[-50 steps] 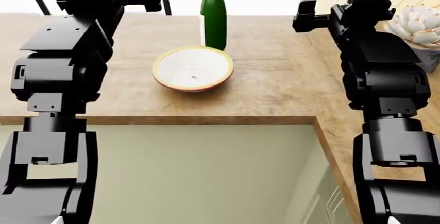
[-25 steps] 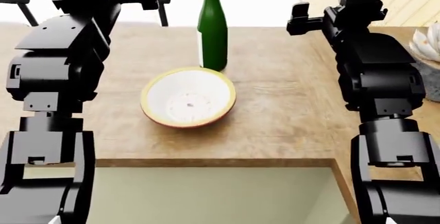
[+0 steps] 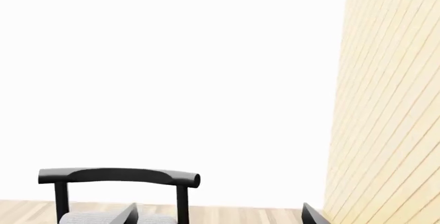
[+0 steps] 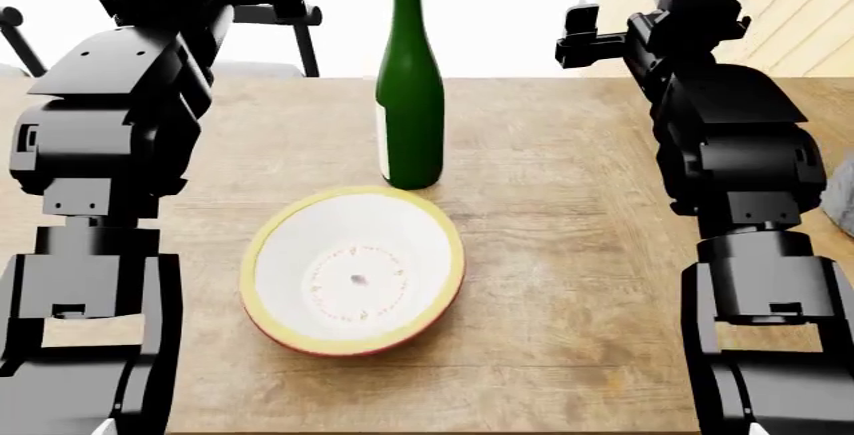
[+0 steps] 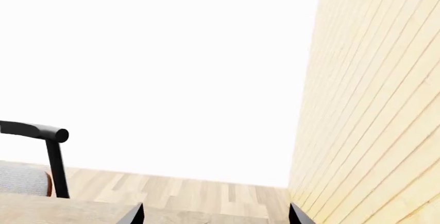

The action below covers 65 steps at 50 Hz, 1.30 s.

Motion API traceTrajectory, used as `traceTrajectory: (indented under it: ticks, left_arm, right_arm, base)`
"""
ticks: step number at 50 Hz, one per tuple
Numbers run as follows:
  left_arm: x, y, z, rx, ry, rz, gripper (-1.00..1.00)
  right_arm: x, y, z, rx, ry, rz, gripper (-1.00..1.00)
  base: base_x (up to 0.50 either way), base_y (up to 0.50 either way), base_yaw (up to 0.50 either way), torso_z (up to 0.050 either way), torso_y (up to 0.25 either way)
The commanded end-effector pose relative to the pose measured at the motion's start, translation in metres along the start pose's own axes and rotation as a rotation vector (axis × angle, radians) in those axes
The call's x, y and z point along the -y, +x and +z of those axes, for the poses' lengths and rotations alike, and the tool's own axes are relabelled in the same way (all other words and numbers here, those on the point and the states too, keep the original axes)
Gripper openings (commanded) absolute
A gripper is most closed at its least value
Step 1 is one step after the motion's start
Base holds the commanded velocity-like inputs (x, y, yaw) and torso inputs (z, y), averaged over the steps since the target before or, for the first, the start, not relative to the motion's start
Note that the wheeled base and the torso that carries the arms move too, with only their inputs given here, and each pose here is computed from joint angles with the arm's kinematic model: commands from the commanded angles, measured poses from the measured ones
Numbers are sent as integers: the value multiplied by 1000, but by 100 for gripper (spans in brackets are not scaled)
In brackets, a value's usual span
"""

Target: Pick the bowl and bottle and place them in the sink. Then turn on the water.

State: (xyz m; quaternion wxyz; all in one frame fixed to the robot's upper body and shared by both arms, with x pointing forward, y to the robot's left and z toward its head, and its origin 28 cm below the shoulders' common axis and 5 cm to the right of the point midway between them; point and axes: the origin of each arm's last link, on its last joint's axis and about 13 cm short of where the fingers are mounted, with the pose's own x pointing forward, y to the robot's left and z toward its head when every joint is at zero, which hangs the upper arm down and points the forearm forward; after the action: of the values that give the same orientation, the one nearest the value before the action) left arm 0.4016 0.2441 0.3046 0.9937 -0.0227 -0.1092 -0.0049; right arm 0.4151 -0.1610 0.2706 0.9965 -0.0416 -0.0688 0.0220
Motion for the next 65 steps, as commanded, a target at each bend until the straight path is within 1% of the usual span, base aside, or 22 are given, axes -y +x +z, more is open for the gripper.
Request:
traceTrajectory:
  ticks: [1, 5, 18, 21, 26, 28, 31, 37, 44, 51, 65]
  left_arm:
    - [0, 0, 0, 0, 0, 0, 100]
    - [0, 0, 0, 0, -1, 0, 100]
    - [-2, 1, -4, -24, -5, -9, 100]
    - [-6, 0, -5, -76, -12, -45, 100]
    - [-10, -3, -7, -185, -11, -141, 100]
    - [-12, -3, -6, -218, -25, -176, 100]
    - [-13, -4, -4, -251, -26, -221, 100]
    - [-17, -12, -5, -303, 7, -313, 100]
    - [-23, -19, -3, -336, 39, -398, 100]
    - [-25, -31, 0, -361, 43, -498, 100]
    - [-23, -43, 9, -378, 43, -613, 100]
  right_arm:
    - [0, 0, 0, 1, 2, 2, 100]
    - [0, 0, -1, -1, 3, 3, 100]
    - [-1, -3, -8, -17, 3, 22, 100]
    - [-1, -6, -10, -26, -4, 33, 100]
    - [-1, -11, -17, -42, -15, 47, 100]
    - [0, -12, -18, -45, -16, 50, 100]
    - [0, -12, -18, -47, -16, 51, 100]
    - [-1, -12, -19, -47, -16, 53, 100]
    - [-1, -12, -17, -47, -17, 54, 100]
    - [-1, -12, -19, -49, -18, 53, 100]
    - [-1, -11, -20, -54, -19, 53, 100]
  base:
    - [371, -1, 0, 0, 0]
    - [376, -1, 0, 0, 0]
    - [0, 0, 0, 0, 0]
    - [0, 0, 0, 0, 0]
    - [0, 0, 0, 0, 0]
    - [0, 0, 0, 0, 0]
    - [0, 0, 0, 0, 0]
    - [0, 0, 0, 0, 0]
    - [0, 0, 0, 0, 0]
    - [0, 0, 0, 0, 0]
    - [0, 0, 0, 0, 0]
